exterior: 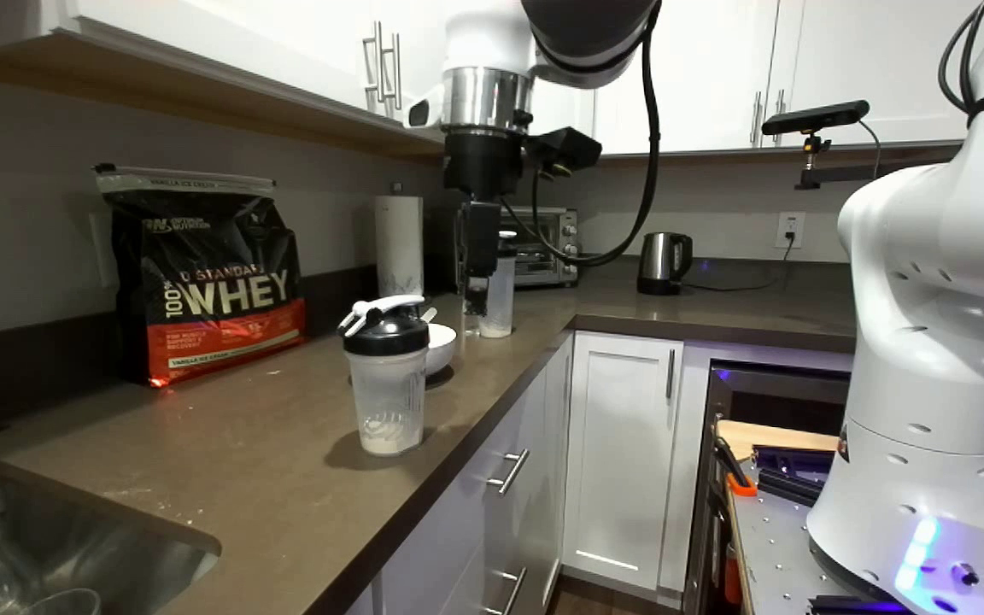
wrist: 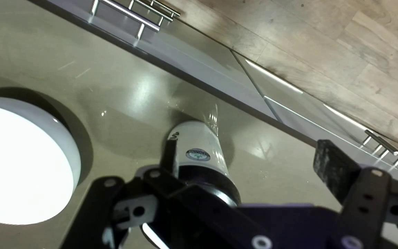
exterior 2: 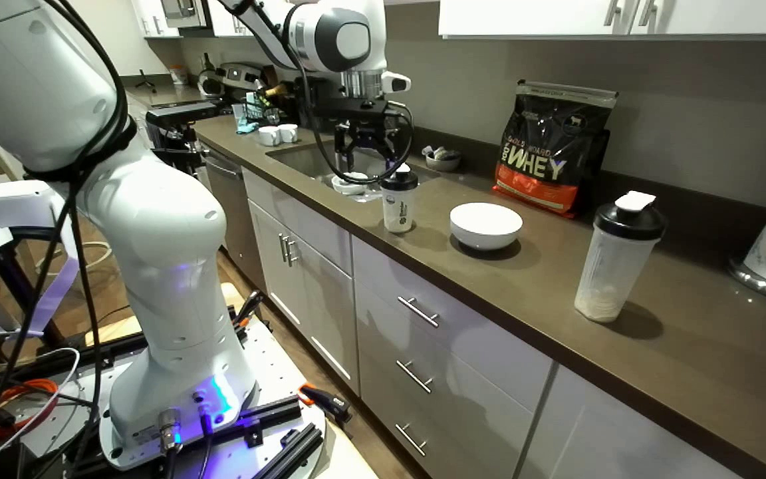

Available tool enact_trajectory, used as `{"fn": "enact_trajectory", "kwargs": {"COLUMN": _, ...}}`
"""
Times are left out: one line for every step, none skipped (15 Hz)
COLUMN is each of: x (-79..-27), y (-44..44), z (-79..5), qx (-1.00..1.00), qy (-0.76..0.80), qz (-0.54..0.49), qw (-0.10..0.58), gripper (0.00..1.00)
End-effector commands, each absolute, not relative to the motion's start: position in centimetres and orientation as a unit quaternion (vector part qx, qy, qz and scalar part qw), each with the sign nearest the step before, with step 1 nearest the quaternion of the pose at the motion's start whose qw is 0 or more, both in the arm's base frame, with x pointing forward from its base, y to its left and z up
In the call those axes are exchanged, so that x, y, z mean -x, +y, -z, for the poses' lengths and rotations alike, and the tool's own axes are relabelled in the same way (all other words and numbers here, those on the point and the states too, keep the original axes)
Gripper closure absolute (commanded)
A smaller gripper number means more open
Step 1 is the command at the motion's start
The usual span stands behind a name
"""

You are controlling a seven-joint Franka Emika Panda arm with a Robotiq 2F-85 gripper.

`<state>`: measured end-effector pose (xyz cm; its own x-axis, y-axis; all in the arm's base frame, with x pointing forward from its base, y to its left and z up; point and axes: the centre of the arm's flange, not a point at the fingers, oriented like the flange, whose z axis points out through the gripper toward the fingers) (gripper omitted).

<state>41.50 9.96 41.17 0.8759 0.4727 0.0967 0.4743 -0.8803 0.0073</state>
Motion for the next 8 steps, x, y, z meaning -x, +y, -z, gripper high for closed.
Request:
{"fn": "enact_trajectory", "kwargs": {"x": -43.1, "y": 9.2, "z": -41.2, "qx": 0.958, "qy": -0.277, "qz": 0.077, "qw": -0.009, "gripper": 0.0}}
{"fn": "enact_trajectory", "kwargs": {"x": -43.7, "y": 8.9, "z": -41.5, "qx": 0.955, "qy": -0.284, "qz": 0.085, "qw": -0.015, "gripper": 0.0}}
{"fn": "enact_trajectory", "kwargs": {"x": -44.5, "y": 8.6, "z": -41.9, "qx": 0.951, "qy": -0.294, "qz": 0.096, "qw": -0.023, "gripper": 0.0}}
{"fn": "enact_trajectory", "kwargs": {"x": -45.1, "y": 8.3, "z": -42.1, "qx": 0.947, "qy": -0.302, "qz": 0.105, "qw": -0.029, "gripper": 0.0}}
{"fn": "enact_trajectory", "kwargs": {"x": -45.9, "y": 7.9, "z": -42.5, "qx": 0.942, "qy": -0.315, "qz": 0.113, "qw": -0.034, "gripper": 0.0}}
{"fn": "enact_trajectory", "kwargs": {"x": -46.6, "y": 7.6, "z": -42.7, "qx": 0.936, "qy": -0.329, "qz": 0.118, "qw": -0.035, "gripper": 0.0}}
{"fn": "enact_trajectory", "kwargs": {"x": -47.3, "y": 7.4, "z": -42.8, "qx": 0.932, "qy": -0.34, "qz": 0.12, "qw": -0.037, "gripper": 0.0}}
{"fn": "enact_trajectory", "kwargs": {"x": -48.0, "y": 7.2, "z": -42.9, "qx": 0.928, "qy": -0.351, "qz": 0.12, "qw": -0.033, "gripper": 0.0}}
